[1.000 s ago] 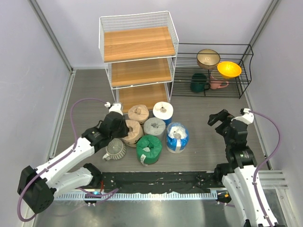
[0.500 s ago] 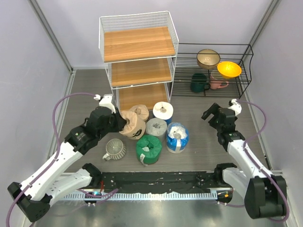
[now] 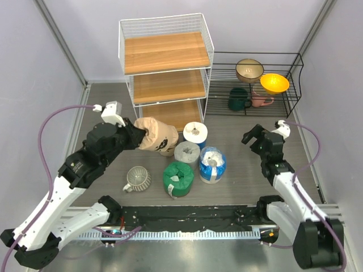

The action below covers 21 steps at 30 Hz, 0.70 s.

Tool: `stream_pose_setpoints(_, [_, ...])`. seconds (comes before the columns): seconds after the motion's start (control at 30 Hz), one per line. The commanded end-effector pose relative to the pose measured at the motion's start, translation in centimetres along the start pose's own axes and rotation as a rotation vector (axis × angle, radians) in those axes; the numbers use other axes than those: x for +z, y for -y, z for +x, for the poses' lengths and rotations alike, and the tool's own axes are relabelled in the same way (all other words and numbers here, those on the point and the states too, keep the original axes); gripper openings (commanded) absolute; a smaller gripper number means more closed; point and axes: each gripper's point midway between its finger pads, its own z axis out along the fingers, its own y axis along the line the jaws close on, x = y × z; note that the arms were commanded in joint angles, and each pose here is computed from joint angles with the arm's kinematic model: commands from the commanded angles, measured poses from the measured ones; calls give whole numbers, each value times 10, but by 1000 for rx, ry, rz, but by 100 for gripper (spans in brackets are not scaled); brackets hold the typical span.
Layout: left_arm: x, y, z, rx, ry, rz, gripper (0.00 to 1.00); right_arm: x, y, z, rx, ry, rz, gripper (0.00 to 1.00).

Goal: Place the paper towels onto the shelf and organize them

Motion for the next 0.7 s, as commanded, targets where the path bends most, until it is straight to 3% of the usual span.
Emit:
stream_pose_setpoints(0.0, [-9, 18, -55, -40, 160, 19, 0, -25, -1, 1, -21, 8, -48, 99])
stream_pose_setpoints(0.67, [36, 27, -100, -118, 359, -53, 0, -57, -9, -13, -18, 41, -104, 99])
